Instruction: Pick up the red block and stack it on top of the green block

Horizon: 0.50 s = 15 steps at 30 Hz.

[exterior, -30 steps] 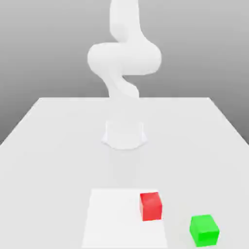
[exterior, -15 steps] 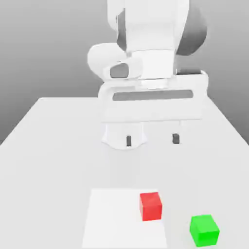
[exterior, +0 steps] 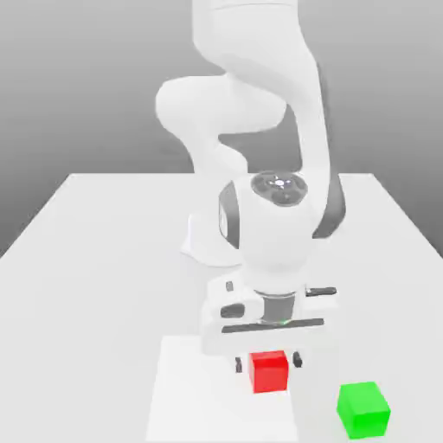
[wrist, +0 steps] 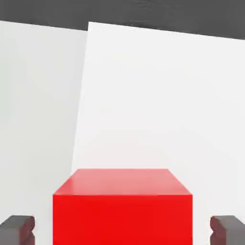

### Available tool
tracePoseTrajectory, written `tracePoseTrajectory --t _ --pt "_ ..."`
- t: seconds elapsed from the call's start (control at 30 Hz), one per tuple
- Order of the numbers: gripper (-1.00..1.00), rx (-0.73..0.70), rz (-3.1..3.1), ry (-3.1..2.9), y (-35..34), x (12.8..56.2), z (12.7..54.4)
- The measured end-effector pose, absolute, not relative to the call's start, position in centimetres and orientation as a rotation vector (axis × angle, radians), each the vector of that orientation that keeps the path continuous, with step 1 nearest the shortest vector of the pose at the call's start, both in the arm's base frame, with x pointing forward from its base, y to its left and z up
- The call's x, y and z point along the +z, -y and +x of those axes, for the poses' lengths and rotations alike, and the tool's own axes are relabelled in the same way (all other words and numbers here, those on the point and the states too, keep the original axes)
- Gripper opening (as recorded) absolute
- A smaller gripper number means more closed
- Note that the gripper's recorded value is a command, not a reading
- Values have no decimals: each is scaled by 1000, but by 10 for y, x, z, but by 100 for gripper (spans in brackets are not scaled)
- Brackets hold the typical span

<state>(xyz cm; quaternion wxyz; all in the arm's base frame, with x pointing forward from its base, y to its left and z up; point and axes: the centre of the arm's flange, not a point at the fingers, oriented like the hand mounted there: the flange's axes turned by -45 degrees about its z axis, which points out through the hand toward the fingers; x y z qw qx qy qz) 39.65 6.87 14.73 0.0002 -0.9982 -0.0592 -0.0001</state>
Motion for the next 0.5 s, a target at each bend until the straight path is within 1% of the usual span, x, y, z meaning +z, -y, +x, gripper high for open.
tracePoseTrajectory --t 0.13,0.33,0.5 --pt "-100 -1 -3136 186 -69 147 396" --pt "-100 0 -3136 195 -70 202 397" --pt "-100 2 -3103 511 -130 226 432"
